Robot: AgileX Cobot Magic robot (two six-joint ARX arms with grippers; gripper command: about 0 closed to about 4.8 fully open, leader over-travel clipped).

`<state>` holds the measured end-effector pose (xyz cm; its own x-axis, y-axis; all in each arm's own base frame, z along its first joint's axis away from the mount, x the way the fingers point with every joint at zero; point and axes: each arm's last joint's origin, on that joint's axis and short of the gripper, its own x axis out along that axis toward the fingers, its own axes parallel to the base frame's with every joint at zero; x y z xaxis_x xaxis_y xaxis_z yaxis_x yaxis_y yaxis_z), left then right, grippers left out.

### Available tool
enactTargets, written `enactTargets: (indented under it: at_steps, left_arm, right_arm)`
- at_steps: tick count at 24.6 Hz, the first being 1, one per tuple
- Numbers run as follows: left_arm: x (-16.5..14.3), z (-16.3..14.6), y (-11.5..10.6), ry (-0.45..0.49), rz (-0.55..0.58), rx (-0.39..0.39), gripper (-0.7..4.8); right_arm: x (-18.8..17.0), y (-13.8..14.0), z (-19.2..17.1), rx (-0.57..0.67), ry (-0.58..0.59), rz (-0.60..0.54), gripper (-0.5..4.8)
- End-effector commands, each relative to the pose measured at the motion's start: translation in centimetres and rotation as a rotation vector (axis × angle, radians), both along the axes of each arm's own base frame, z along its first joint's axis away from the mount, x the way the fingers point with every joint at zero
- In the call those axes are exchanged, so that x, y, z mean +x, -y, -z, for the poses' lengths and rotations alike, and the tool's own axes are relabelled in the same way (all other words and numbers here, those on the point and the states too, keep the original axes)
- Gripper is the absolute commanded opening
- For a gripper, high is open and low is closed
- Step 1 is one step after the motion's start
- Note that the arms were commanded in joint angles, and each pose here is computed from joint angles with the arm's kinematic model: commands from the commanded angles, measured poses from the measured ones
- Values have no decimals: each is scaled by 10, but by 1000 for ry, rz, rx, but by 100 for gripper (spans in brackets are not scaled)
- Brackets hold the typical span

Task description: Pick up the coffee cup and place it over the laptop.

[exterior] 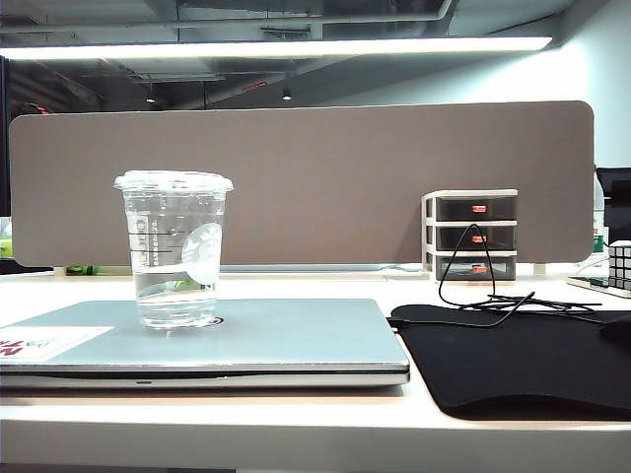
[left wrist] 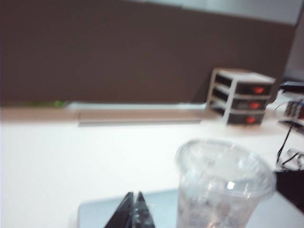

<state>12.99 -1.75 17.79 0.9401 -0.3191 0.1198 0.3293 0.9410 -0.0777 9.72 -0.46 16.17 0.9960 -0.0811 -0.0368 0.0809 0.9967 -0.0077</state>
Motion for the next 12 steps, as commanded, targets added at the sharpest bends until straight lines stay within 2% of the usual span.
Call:
enactTargets:
  at_steps: [1, 6, 12]
  left_arm:
    - [-10, 4, -1, -42, -77, 74, -5]
    - [-22, 7, -4, -63, -148, 93, -5]
    - [-33, 11, -6, -76, -169, 115, -5]
  right_arm:
    - [0, 0, 0, 5, 14, -10, -6]
    - [0, -1, 0, 6, 14, -29, -6]
    - [0, -2, 0, 7, 14, -57, -6]
